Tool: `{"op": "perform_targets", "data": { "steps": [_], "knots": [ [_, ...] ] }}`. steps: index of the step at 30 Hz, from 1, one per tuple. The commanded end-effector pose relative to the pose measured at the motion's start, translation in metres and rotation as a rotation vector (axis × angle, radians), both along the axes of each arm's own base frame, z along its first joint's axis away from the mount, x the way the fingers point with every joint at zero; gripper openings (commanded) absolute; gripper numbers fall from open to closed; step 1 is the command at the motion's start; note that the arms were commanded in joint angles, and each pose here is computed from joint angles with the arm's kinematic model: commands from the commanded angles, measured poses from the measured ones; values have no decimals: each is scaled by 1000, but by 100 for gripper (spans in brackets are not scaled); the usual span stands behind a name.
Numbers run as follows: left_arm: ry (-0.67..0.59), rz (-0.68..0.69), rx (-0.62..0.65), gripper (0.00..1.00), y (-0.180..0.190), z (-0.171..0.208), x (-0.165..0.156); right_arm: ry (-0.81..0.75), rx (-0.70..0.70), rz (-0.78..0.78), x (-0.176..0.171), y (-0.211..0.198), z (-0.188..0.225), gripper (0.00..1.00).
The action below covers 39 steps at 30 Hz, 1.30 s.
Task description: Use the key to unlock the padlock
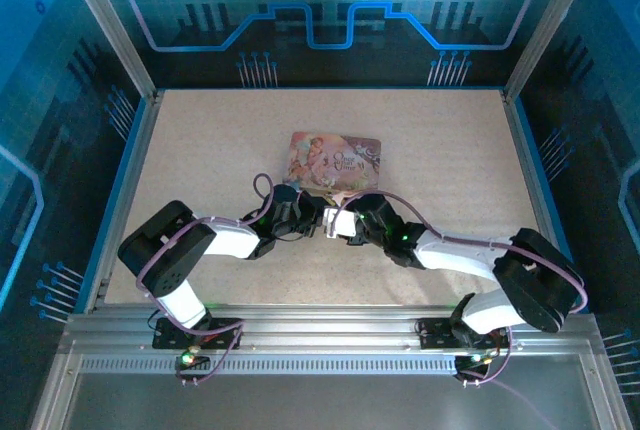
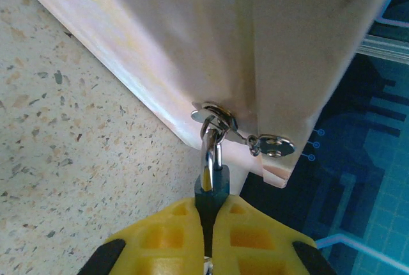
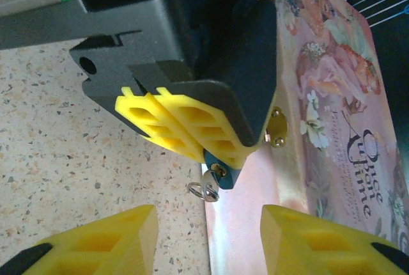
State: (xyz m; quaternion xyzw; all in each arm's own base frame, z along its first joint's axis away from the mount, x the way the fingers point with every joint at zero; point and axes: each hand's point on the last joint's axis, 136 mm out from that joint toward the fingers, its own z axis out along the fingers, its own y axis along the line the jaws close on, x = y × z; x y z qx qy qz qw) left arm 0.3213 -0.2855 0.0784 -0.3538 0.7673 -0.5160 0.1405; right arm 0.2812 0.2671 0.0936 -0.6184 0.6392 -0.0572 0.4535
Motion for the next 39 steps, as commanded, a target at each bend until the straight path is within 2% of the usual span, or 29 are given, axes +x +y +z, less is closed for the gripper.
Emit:
{"op": "perform_targets", "data": {
  "steps": [1,14,28,34,39],
  "knots": [
    [-66,0,-78,0,-10,37,8,-41,48,11,8,15,14,42],
    [-64,-7,-80,0,-12,37,8,-47,35,-20,18,18,5,19],
    [-62,-2,-87,0,-11,36,8,-62,17,-68,30,14,0,8],
    [-63,-2,-90,0,-12,36,8,-20,88,-108,30,11,9,1],
    [-63,-3,-94,0,-12,37,8,18,161,-134,28,13,17,0]
  ]
}}
